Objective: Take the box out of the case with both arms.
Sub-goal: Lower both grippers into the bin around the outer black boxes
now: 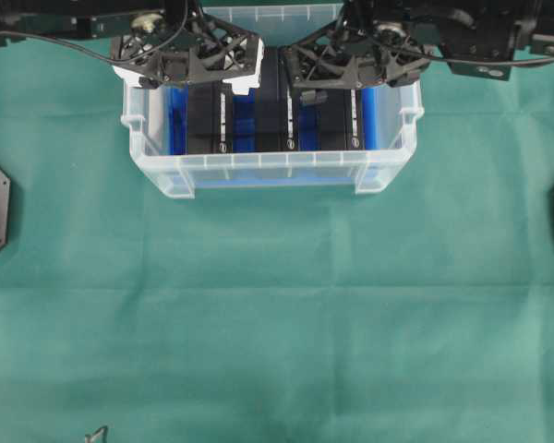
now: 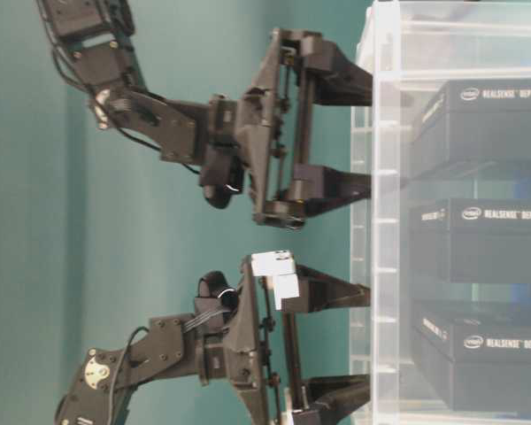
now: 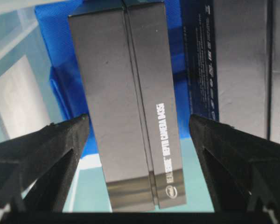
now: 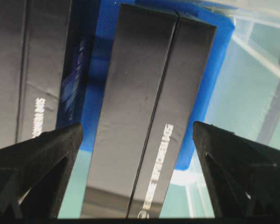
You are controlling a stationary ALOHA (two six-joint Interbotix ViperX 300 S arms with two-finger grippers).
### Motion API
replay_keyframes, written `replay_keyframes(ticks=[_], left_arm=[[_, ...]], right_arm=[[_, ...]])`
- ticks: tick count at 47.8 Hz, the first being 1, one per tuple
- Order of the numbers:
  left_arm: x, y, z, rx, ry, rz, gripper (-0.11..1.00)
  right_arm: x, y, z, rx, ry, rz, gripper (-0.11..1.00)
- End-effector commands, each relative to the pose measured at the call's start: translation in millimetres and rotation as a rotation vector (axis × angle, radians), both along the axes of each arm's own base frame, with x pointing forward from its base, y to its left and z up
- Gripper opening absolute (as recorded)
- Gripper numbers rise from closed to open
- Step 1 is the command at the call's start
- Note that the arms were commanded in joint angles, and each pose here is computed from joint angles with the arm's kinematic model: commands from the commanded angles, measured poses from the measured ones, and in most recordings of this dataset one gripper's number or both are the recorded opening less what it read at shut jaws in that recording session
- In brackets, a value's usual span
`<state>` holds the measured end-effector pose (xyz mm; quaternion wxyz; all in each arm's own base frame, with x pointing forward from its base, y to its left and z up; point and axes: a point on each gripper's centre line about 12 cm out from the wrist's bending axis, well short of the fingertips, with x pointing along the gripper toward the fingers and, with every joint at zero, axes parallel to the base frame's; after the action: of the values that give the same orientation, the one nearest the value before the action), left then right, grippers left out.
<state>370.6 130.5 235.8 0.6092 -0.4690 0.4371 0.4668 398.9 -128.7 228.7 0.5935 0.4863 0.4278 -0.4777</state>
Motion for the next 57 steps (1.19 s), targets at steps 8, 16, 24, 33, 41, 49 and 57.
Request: replay_keyframes(ticks=[8, 16, 24, 33, 41, 49, 57], left_arm=[[2, -1, -7, -0.003, 0.009, -0.004, 0.84], [3, -1, -18, -0.014, 0.035, -0.008, 0.84], [4, -1, -22, -0.018, 0.045, -0.009, 0.84], [2, -1, -25, -0.023, 0.053, -0.006, 0.84], [2, -1, -25, -0.023, 0.052, -0.004, 0.84], [1, -2, -25, -0.023, 0.058, -0.01, 0.84], [1, -3, -25, -0.029, 0.063, -0.012, 0.84]], right_arm=[[1, 2, 2, -0.007, -0.017, 0.005, 0.95], [0, 1, 0, -0.011, -0.01, 0.007, 0.95], [-3, 2, -6, -0.005, 0.013, 0.008, 0.95], [-3, 2, -5, -0.003, 0.021, 0.005, 0.95], [-4, 2, -5, -0.002, 0.024, 0.005, 0.95], [-6, 3, -6, 0.009, 0.042, 0.0, 0.95], [-9, 5, -8, 0.023, 0.071, -0.004, 0.95]])
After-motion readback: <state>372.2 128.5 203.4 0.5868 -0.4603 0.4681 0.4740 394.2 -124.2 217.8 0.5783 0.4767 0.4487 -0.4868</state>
